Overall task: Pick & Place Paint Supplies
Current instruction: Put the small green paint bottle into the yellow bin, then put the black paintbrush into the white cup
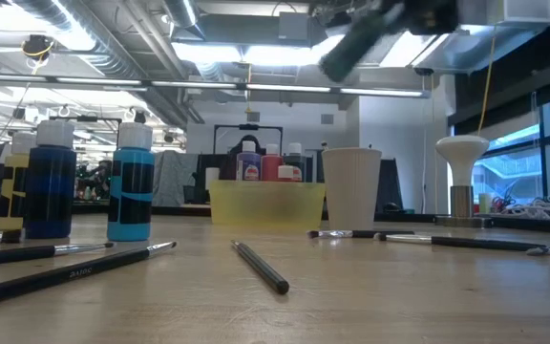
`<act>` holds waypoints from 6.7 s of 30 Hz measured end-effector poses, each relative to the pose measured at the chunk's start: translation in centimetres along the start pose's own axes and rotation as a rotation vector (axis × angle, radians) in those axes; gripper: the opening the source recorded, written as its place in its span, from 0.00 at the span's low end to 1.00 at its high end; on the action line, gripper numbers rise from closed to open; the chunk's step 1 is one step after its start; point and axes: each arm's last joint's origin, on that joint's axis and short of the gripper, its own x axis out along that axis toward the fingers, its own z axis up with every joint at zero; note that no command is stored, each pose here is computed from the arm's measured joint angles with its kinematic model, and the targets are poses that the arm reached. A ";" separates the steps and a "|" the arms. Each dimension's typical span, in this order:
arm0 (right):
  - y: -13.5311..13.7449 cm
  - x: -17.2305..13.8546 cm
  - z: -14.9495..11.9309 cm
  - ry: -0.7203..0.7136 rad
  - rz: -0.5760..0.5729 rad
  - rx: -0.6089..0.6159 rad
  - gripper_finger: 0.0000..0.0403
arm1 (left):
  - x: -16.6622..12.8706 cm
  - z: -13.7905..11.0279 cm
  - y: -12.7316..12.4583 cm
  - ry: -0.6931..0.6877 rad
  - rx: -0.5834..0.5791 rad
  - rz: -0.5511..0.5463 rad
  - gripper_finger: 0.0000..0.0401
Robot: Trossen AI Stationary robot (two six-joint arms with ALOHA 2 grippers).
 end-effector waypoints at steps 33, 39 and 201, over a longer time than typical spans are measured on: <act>-8.6 3.1 18.8 0.191 -0.205 -0.219 0.28 | 2.1 -1.1 0.2 0.006 0.002 0.262 0.35; -9.0 5.6 19.2 0.248 -0.229 -0.261 0.28 | 2.1 -1.1 0.3 0.006 0.002 0.291 0.35; 12.2 2.4 -0.1 0.262 -0.026 -0.799 0.50 | -3.4 7.5 0.4 -0.146 0.036 0.000 0.57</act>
